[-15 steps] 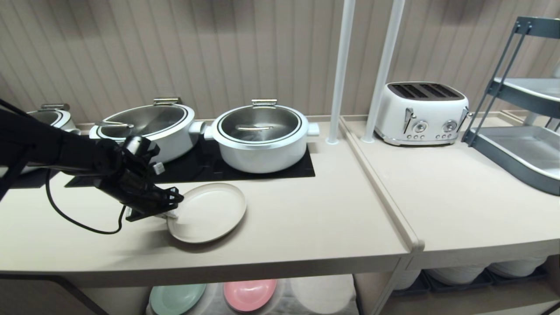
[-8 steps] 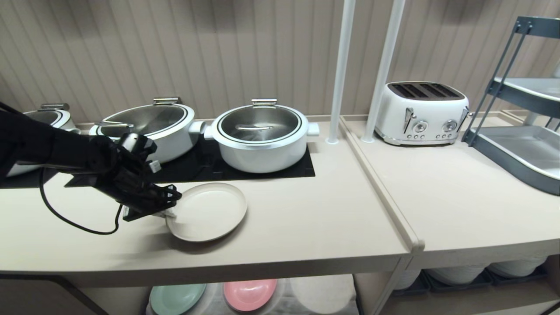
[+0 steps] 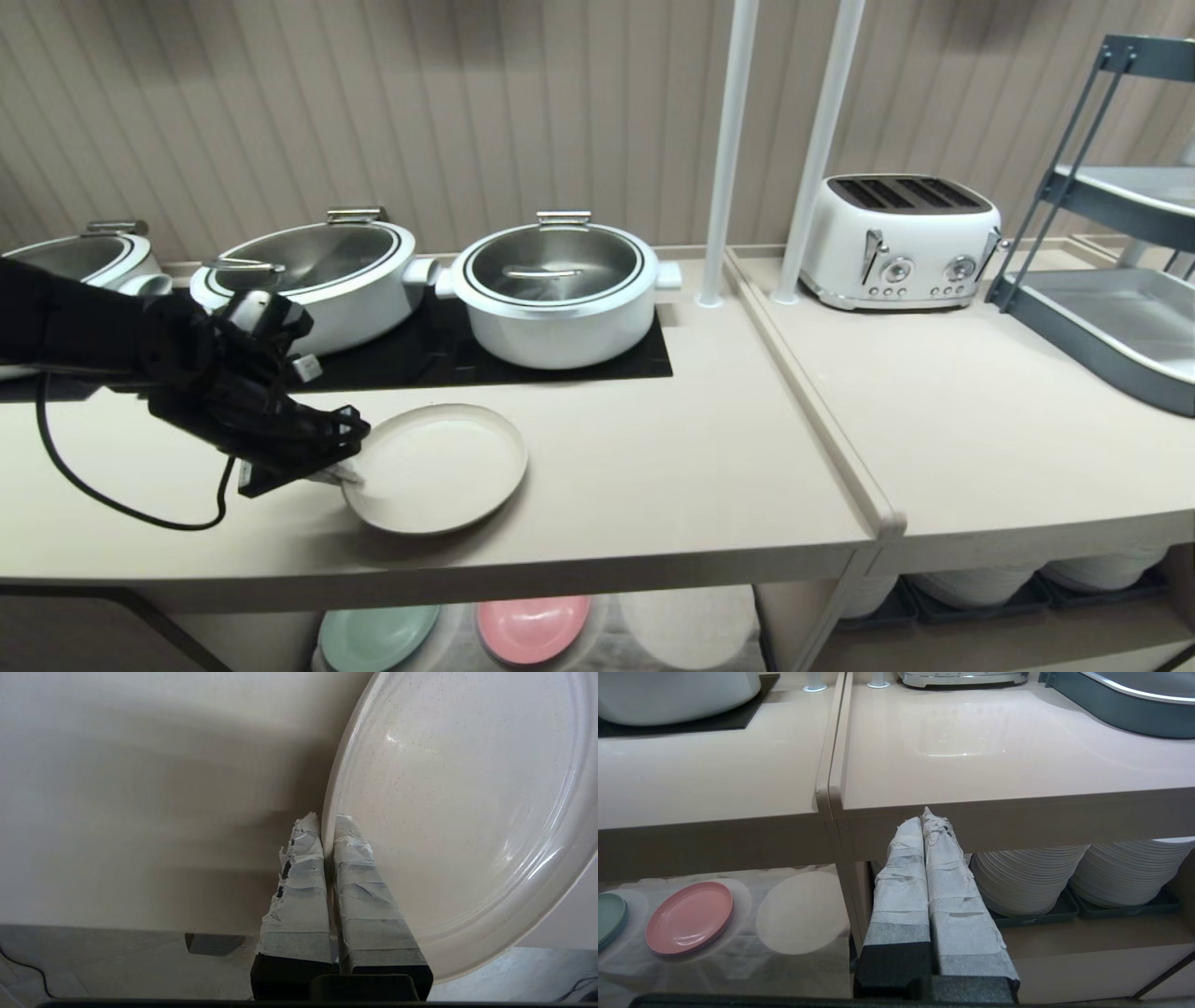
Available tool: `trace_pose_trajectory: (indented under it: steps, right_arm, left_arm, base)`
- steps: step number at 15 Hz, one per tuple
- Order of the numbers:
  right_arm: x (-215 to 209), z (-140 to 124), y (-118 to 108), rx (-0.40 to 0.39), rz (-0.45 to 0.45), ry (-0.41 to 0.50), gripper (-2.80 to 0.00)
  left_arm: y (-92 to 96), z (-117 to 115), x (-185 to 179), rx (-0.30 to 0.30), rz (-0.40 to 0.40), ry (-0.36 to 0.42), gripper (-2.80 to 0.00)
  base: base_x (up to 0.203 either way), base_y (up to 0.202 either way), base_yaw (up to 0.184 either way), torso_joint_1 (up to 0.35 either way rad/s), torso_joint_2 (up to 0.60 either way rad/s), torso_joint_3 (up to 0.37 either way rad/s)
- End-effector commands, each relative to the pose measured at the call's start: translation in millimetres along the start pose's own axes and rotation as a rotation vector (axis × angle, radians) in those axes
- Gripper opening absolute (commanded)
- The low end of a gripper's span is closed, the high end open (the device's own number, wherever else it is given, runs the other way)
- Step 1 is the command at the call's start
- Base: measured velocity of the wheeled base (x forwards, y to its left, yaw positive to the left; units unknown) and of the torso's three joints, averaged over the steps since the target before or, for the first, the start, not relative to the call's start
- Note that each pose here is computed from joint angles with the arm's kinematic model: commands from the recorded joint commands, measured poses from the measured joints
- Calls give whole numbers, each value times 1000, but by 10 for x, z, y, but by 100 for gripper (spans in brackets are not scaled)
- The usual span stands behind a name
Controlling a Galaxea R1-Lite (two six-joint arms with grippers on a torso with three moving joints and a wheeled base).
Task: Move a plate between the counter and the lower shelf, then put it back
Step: Pick up the plate
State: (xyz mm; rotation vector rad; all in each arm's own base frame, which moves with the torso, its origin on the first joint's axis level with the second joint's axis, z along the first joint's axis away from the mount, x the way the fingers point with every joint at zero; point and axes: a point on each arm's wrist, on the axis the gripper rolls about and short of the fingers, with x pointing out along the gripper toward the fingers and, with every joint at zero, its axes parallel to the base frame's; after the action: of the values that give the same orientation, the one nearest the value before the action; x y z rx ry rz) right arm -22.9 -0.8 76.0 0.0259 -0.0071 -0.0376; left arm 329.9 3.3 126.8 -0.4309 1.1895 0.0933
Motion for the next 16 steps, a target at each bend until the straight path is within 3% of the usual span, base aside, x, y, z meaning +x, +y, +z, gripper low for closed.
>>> trace_pose_trajectory:
  steps: [1,5,10,16]
  right_arm:
    - [1,1,0,0,-1,0,-280]
    - [1,1,0,0,-1,0,-280]
    - [1,1,0,0,0,0,-280]
    - [1,1,0,0,-1,0,-280]
  left_arm:
    - [0,-73,-153,-12,-17,-21,-280]
    - [41,-259,-339,-32,-33,-29,-280]
    - [148,-651,-595,-77,-61,-25,-280]
    - [262,-1113,-897,-70,-100,-65,-280]
  base:
    - [0,0,0,0,0,0]
    - [0,0,0,0,0,0]
    - [0,0,0,0,0,0]
    - [0,0,0,0,0,0]
